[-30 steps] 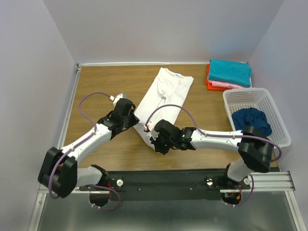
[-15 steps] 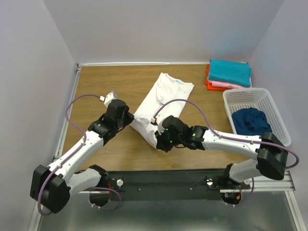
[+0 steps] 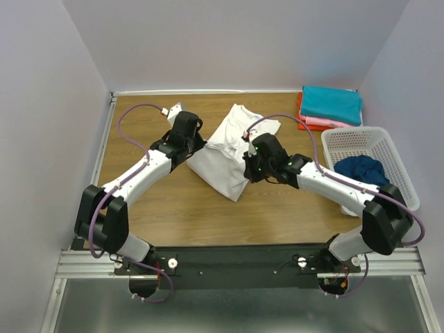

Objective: Fold and stack the t-shirts
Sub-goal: Fold the tshirt

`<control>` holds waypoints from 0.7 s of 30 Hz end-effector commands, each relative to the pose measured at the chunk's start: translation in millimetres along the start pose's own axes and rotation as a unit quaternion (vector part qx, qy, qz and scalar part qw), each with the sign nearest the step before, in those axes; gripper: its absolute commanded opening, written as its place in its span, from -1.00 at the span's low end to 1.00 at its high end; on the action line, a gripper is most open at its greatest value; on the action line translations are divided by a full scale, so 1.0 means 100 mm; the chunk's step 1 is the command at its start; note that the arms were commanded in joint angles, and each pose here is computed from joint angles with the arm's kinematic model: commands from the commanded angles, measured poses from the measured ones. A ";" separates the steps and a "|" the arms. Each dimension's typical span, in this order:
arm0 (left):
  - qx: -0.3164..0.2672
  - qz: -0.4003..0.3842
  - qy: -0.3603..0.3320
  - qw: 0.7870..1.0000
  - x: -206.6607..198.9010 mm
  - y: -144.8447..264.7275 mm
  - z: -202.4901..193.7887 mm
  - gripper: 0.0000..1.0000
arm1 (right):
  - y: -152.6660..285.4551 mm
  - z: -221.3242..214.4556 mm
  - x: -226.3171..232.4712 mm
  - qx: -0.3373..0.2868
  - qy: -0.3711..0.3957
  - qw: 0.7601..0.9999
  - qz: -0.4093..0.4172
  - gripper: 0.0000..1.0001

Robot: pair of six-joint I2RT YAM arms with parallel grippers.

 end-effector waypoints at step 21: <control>0.033 -0.024 -0.081 0.996 0.07 -1.17 0.29 -0.90 | -0.84 0.67 -0.83 0.034 0.019 0.997 -0.071 -0.65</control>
Point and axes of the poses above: each gripper's point midway between its finger pads, its own y axis back along the fingers, its own x axis along the line the jaws close on, z = x × y, the point moved 8 cm from there along y, back along the fingers, and after that the axes turned 15 degrees about -y, right-handed, at the moved point
